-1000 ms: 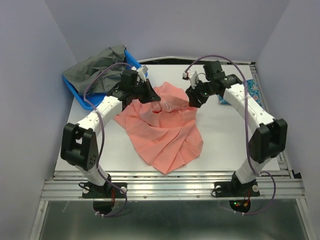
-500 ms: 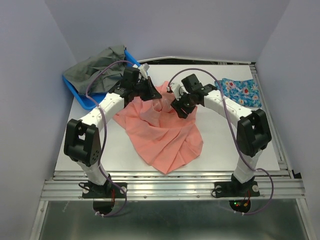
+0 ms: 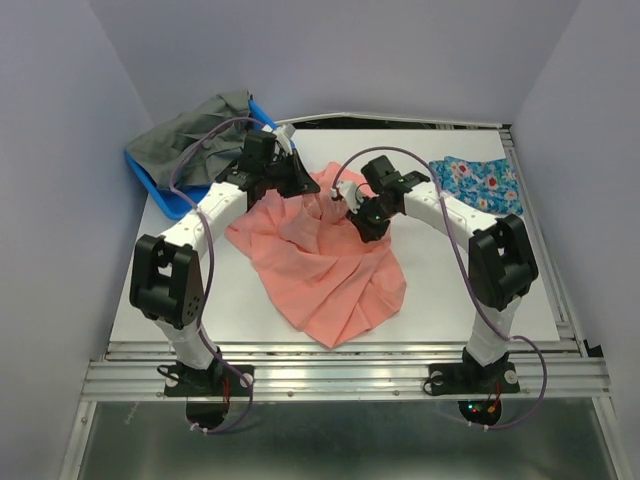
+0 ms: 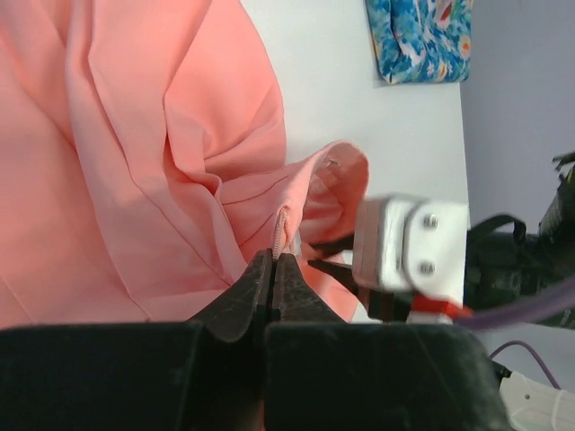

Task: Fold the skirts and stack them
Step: Flatten the skirt out

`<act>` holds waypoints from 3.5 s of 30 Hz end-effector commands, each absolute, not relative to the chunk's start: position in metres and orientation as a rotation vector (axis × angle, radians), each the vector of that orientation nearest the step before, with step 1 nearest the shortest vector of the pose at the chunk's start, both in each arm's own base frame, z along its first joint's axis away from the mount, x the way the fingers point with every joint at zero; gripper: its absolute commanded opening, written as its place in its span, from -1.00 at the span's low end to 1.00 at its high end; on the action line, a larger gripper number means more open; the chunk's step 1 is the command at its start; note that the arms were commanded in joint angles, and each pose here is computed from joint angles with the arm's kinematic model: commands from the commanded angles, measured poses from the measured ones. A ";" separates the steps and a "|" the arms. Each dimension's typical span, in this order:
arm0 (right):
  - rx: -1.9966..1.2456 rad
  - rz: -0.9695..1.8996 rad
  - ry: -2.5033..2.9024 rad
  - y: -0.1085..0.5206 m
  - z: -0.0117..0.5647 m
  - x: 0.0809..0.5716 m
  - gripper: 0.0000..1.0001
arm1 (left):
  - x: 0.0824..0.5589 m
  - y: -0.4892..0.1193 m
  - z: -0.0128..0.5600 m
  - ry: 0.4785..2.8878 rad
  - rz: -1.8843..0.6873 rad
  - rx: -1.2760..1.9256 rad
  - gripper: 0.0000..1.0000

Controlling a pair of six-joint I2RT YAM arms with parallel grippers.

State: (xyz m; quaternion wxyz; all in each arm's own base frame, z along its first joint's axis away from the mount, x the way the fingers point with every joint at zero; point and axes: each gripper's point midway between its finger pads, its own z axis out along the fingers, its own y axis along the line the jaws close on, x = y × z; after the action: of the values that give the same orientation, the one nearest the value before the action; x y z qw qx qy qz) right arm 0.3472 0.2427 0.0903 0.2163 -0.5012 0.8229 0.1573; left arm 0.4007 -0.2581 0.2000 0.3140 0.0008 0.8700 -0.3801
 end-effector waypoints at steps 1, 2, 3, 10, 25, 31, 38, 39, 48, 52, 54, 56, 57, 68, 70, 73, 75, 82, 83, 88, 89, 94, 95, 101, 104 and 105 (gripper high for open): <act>-1.561 0.541 2.281 0.237 0.099 0.313 -0.92 | 0.427 -0.252 0.237 2.175 -0.982 0.041 -1.00; -1.572 0.540 2.288 0.233 0.105 0.307 -0.99 | 0.431 -0.249 0.241 2.164 -0.969 0.045 -1.00; -1.549 0.531 2.277 0.228 0.114 0.310 -0.99 | 0.434 -0.245 0.242 2.163 -0.936 0.062 -1.00; -1.283 0.353 2.036 0.151 0.240 0.353 -0.99 | 0.480 -0.184 0.293 2.031 -0.507 0.156 -1.00; -1.585 0.181 1.912 0.082 0.194 0.265 -0.99 | 0.372 -0.123 0.205 2.341 -0.194 0.343 -1.00; -1.555 0.282 1.955 0.093 0.170 0.275 -0.99 | 0.341 -0.142 0.180 2.389 -0.261 0.401 -1.00; -1.531 0.420 2.057 0.106 0.132 0.309 -0.99 | 0.391 -0.195 0.180 2.382 -0.350 0.514 -0.98; -1.527 0.436 2.062 0.109 0.126 0.314 -0.99 | 0.396 -0.200 0.168 2.401 -0.351 0.569 -0.92; -1.476 0.439 2.029 0.115 0.135 0.326 -0.85 | 0.408 -0.197 0.254 2.043 -0.605 0.801 0.97; -1.448 0.420 2.038 0.113 0.136 0.320 -0.57 | 0.389 -0.195 0.248 1.994 -0.728 0.929 0.97; -1.420 0.408 2.068 0.110 0.136 0.320 -0.27 | 0.381 -0.197 0.233 2.001 -0.775 0.998 0.97; -1.369 0.380 2.114 0.106 0.138 0.321 0.08 | 0.377 -0.199 0.222 1.987 -0.826 1.051 0.97; -1.335 0.358 2.126 0.101 0.143 0.322 0.27 | 0.373 -0.199 0.211 2.005 -0.882 1.065 0.97; -0.992 0.626 2.386 0.113 0.161 0.283 0.93 | 0.380 -0.183 0.142 2.100 -0.900 1.179 0.96; -0.961 0.703 2.423 0.119 0.154 0.279 0.90 | 0.385 -0.183 0.138 2.112 -0.902 1.171 0.94; -0.861 0.810 2.484 0.127 0.138 0.286 0.86 | 0.390 -0.185 0.127 2.136 -0.920 1.169 0.89; -0.812 0.856 2.529 0.131 0.122 0.293 0.81 | 0.392 -0.186 0.120 2.144 -0.940 1.167 0.87; -0.701 0.873 2.569 0.125 0.095 0.313 0.75 | 0.404 -0.201 0.115 2.137 -1.031 1.102 0.84; -0.704 0.870 2.564 0.125 0.093 0.314 0.67 | 0.408 -0.204 0.116 2.121 -1.030 1.101 0.83; -0.708 0.890 2.516 0.130 0.097 0.323 0.21 | 0.414 -0.223 0.109 2.113 -1.064 1.091 0.79; -0.711 0.894 2.509 0.131 0.098 0.324 0.13 | 0.415 -0.226 0.108 2.114 -1.068 1.087 0.77; -0.737 0.895 2.481 0.133 0.100 0.331 -0.30 | 0.423 -0.238 0.102 2.117 -1.123 1.057 0.47; -0.743 0.903 2.465 0.134 0.104 0.334 -0.36 | 0.423 -0.240 0.104 2.109 -1.140 1.053 0.34; -0.785 0.901 2.420 0.136 0.114 0.333 -0.78 | 0.423 -0.242 0.116 2.082 -1.159 1.039 -0.52; -0.806 0.852 2.406 0.128 0.121 0.333 -0.95 | 0.421 -0.243 0.131 2.057 -1.172 1.027 -0.83; -0.801 0.832 2.405 0.124 0.122 0.334 -0.99 | 0.421 -0.242 0.134 2.053 -1.169 1.022 -0.91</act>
State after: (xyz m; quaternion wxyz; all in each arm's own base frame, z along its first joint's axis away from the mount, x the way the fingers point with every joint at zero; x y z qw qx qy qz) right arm 0.3173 0.1293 0.0898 0.1750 -0.2623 0.8932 0.3206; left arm 0.4142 -0.2370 0.0826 0.2320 0.3708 0.7941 -0.4220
